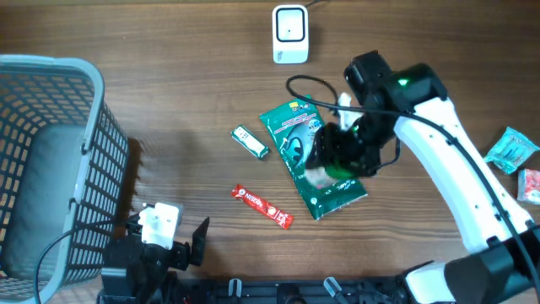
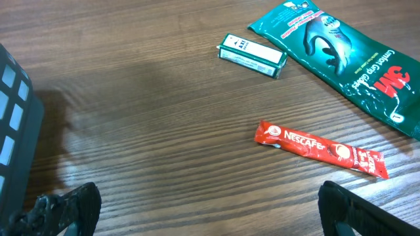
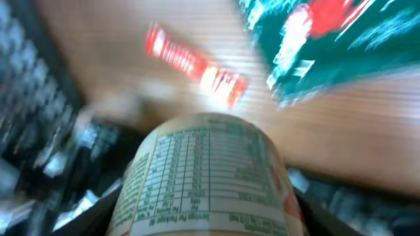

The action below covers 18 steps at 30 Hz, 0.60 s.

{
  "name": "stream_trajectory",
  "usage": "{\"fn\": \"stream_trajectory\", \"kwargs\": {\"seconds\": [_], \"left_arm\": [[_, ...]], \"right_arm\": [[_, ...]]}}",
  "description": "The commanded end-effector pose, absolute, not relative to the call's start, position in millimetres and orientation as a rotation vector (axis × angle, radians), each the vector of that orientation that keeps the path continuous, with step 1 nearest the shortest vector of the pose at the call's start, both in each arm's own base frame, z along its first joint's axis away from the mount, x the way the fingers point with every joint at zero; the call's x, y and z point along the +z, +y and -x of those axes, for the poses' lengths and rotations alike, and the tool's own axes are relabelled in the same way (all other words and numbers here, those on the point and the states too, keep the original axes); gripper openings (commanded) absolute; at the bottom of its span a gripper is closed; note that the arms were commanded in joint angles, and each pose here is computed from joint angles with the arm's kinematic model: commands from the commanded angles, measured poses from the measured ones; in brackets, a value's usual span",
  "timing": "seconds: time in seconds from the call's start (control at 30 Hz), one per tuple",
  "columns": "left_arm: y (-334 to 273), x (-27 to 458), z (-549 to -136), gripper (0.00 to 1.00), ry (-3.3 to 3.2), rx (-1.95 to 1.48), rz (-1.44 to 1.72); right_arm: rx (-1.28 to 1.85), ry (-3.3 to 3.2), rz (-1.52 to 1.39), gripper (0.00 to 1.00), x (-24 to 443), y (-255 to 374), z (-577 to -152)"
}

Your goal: Scan the item barcode

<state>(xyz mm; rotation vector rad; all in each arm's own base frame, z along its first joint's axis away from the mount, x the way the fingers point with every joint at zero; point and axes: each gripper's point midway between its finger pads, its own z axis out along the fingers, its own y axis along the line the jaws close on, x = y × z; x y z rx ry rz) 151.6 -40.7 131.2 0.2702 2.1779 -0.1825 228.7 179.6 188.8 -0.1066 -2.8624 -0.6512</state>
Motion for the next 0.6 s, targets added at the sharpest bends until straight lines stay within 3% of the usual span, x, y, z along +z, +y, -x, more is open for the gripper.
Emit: {"fn": "stream_trajectory", "kwargs": {"seconds": [0.0, 0.13, 0.3, 0.43, 0.57], "left_arm": [[-41.6, 132.3, -151.8, 1.00, 2.171, -0.193, -0.265], [-41.6, 132.3, -151.8, 1.00, 2.171, -0.193, -0.265], [-41.6, 132.3, -151.8, 1.00, 2.171, -0.193, -0.265], [-41.6, 132.3, -151.8, 1.00, 2.171, -0.193, -0.265], [-41.6, 132.3, -151.8, 1.00, 2.170, -0.193, -0.265]], "right_arm": [[-0.370, -3.204, 0.339, 0.54, 180.5, 146.9, -293.4], [-0.419, -3.486, 0.371, 0.49, 189.3, 151.5, -364.1], [-0.521, -3.717, 0.224, 0.64, 195.9, 172.2, -429.6], [-0.593, -3.892, -0.050, 0.65, 191.3, 200.3, -482.2], [-0.719, -4.062, 0.012, 0.70, 199.9, 212.3, -528.5]]}}
